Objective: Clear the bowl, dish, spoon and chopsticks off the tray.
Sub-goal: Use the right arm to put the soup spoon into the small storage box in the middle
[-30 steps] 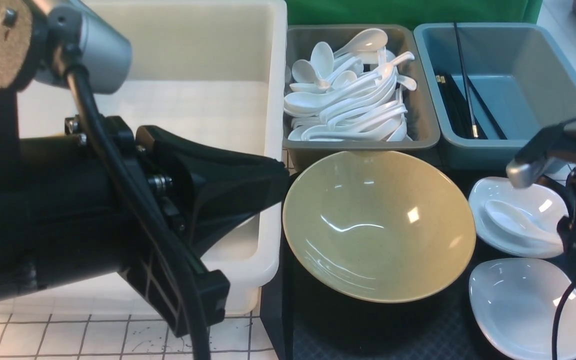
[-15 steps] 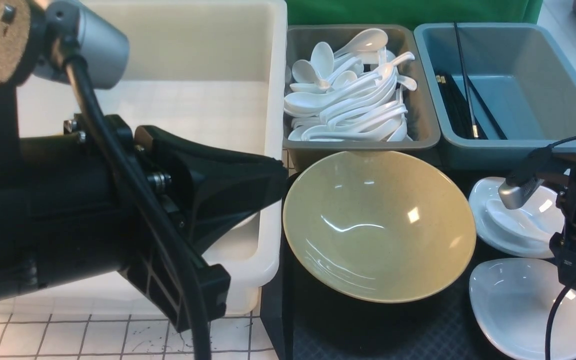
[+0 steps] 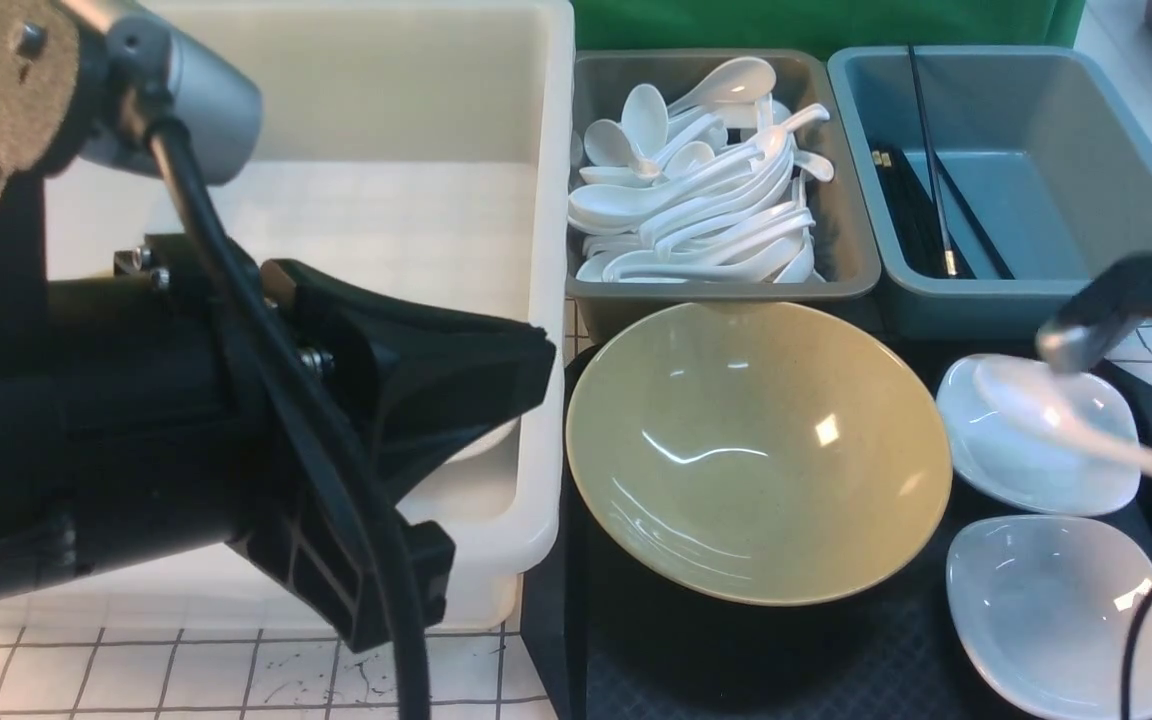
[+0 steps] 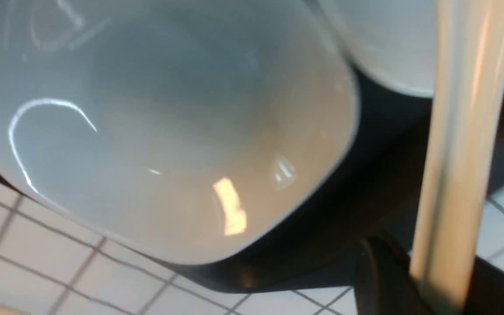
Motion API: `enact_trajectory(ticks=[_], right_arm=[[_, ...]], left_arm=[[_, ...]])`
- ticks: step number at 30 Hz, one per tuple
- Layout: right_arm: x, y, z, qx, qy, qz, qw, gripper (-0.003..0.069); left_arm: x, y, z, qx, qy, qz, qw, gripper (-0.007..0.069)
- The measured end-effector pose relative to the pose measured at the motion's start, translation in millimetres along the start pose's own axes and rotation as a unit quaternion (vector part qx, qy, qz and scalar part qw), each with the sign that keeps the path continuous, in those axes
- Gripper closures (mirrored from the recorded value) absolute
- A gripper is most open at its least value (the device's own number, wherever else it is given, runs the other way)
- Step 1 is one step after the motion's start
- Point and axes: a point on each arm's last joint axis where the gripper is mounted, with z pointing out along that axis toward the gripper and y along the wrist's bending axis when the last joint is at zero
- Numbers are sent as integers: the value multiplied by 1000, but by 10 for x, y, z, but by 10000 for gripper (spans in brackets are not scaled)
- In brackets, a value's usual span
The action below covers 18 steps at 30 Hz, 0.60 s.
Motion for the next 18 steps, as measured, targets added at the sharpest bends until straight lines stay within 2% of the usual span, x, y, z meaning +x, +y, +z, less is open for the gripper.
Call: enact_trajectory(ticks=[5, 8, 11, 14, 15, 18], right_arm=[[109, 195, -488, -12, -99, 64, 993, 532], [-17, 391, -784, -40, -176, 59, 982, 532], [-356, 566, -1025, -60, -266, 35, 961, 532], [-694, 677, -1118, -67, -314, 16, 947, 532], [-979, 734, -1120, -68, -340, 5, 938, 532], [-1384, 756, -1040, -68, -363, 1, 929, 532]], left_arm=[[-6, 8, 0, -4, -3, 2, 1000, 626], [-6, 57, -2, -24, -3, -3, 1000, 626], [-6, 236, -21, -85, -6, -30, 996, 626], [-6, 389, -53, -137, -15, -78, 987, 626], [-4, 475, -77, -165, -23, -115, 979, 626], [-2, 536, -97, -185, -31, -146, 971, 626]])
